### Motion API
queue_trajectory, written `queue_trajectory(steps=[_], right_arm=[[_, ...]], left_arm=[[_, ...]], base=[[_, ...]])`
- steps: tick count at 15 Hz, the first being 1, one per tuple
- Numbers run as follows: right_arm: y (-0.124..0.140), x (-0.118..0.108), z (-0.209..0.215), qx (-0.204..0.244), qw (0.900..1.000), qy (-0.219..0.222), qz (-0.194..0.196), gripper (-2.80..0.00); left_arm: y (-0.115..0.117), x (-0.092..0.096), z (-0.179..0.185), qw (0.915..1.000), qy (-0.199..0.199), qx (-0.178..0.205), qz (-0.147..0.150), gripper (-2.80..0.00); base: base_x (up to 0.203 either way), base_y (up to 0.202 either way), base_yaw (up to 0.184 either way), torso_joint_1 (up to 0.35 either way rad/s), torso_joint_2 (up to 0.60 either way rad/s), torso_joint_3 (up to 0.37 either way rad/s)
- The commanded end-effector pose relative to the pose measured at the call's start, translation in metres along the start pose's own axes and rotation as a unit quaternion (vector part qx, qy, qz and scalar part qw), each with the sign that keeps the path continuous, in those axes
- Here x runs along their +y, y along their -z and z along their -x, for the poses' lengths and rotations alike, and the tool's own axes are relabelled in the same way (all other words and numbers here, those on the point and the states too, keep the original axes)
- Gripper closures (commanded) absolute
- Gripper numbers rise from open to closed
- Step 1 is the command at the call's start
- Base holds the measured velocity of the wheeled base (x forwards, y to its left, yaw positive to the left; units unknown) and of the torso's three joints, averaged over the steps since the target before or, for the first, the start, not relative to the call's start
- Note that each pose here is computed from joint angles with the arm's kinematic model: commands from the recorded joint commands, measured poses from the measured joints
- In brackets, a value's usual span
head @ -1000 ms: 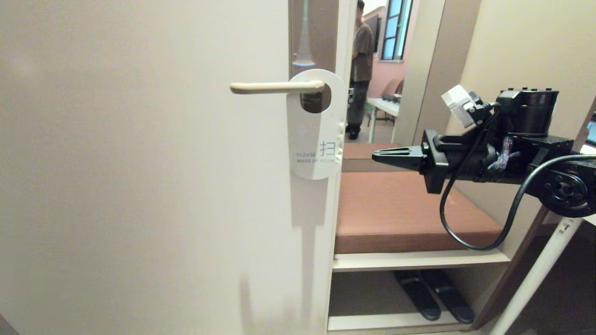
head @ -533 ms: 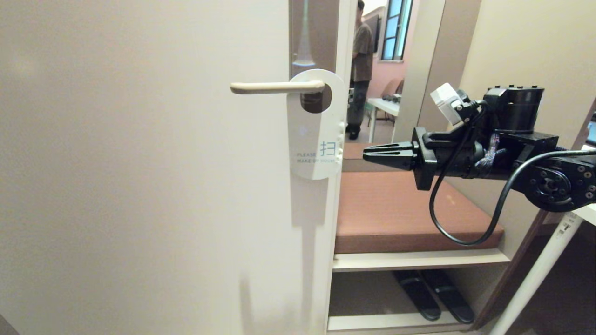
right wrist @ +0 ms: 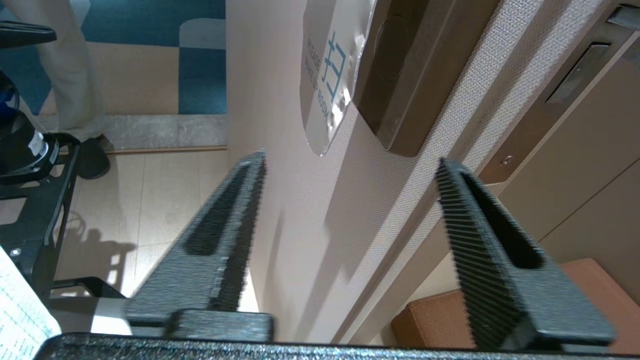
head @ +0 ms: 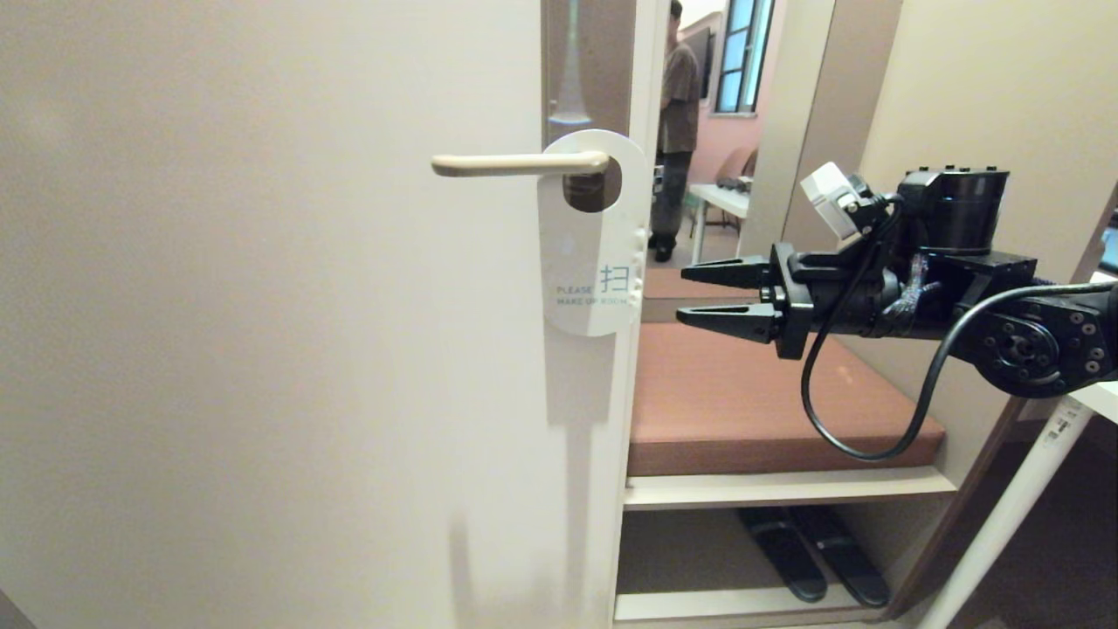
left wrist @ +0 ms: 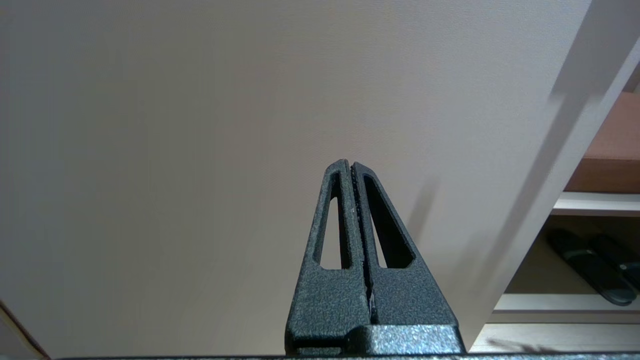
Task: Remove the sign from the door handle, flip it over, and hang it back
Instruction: Take down the sign
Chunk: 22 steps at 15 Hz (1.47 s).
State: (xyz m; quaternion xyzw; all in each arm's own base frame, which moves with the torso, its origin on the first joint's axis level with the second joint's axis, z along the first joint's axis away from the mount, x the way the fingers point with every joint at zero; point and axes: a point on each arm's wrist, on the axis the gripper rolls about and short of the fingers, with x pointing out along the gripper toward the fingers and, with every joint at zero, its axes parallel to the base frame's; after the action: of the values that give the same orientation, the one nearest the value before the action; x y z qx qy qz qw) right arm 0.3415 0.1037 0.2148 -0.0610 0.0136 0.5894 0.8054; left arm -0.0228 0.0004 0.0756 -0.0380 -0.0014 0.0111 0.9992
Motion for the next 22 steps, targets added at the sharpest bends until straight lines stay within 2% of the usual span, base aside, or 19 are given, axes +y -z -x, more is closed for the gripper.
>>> queue_trajectory(steps=[1, 11, 22], right_arm=[[0.001, 0.0, 0.0, -0.001, 1.0, -0.003, 0.001, -2.8], [0.001, -0.006, -0.011, -0.004, 1.0, -0.011, 0.007, -2.8], [-0.005, 0.003, -0.036, -0.012, 0.999, -0.044, 0.017, -2.8]], left_arm=[[0.0, 0.0, 0.0, 1.0, 0.0, 0.0, 0.0, 0.0], [0.0, 0.0, 0.0, 1.0, 0.0, 0.0, 0.0, 0.0], [0.0, 0.0, 0.0, 1.0, 0.0, 0.0, 0.0, 0.0]], base=[[0.0, 0.0, 0.0, 0.0, 0.0, 0.0], [0.0, 0.0, 0.0, 0.0, 0.0, 0.0], [0.0, 0.0, 0.0, 0.0, 0.0, 0.0]])
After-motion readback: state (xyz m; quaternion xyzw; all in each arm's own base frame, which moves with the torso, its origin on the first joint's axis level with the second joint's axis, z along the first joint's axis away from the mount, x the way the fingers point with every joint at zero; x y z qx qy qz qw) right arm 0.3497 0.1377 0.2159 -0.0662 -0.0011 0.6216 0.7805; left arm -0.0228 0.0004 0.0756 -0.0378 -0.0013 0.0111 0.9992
